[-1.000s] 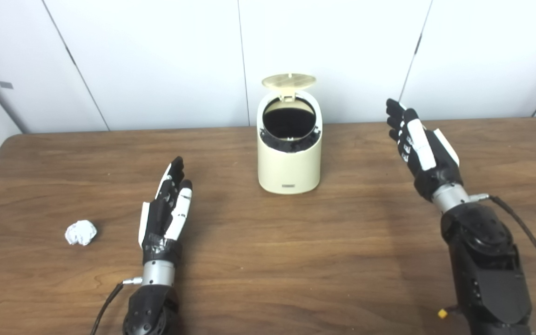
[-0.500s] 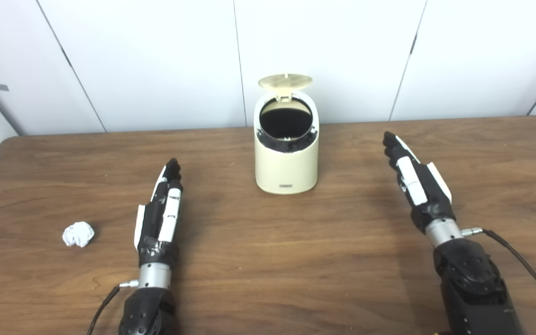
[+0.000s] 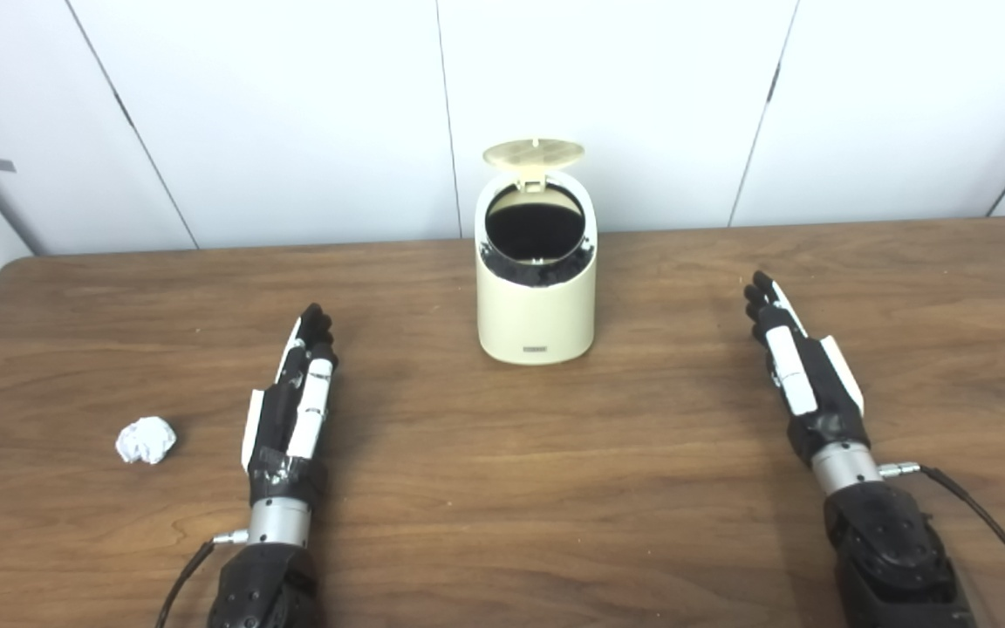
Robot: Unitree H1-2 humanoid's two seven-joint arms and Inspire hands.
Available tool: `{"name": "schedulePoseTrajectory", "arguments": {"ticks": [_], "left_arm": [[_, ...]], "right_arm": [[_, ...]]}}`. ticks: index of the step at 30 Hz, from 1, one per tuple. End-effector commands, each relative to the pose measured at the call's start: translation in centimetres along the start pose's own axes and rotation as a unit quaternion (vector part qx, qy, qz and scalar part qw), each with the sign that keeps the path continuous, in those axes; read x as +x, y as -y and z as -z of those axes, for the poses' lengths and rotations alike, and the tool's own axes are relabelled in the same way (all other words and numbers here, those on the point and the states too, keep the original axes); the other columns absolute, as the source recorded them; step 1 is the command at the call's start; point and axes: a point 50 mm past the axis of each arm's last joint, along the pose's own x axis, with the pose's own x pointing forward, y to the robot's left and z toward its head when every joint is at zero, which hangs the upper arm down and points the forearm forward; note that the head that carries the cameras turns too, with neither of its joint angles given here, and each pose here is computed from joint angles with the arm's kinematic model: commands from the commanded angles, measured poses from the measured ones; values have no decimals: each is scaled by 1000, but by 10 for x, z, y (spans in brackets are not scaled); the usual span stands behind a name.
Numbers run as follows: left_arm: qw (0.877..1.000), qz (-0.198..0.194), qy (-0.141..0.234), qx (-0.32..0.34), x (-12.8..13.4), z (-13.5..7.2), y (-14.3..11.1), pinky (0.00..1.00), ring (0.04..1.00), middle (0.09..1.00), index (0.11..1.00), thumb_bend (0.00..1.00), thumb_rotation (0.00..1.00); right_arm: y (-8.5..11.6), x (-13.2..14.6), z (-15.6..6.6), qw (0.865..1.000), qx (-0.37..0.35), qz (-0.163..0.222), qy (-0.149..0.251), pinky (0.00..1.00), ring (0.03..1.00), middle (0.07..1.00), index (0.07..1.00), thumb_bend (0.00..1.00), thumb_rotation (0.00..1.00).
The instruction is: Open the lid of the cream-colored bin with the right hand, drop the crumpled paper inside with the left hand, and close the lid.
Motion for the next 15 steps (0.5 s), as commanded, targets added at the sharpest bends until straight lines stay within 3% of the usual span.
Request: {"name": "schedulePoseTrajectory", "arguments": {"ticks": [1,15], "left_arm": [[1000,-1,-4,10,-7,3,-10,1000,1000,975,979,317,660],[1000,-2,-12,4,-9,2,-5,1000,994,974,984,313,685]], "right_arm": [[-1,9,-16,999,26,6,39,998,981,972,979,602,934],[7,6,-9,998,59,-1,22,1000,1000,988,995,573,975]]}}
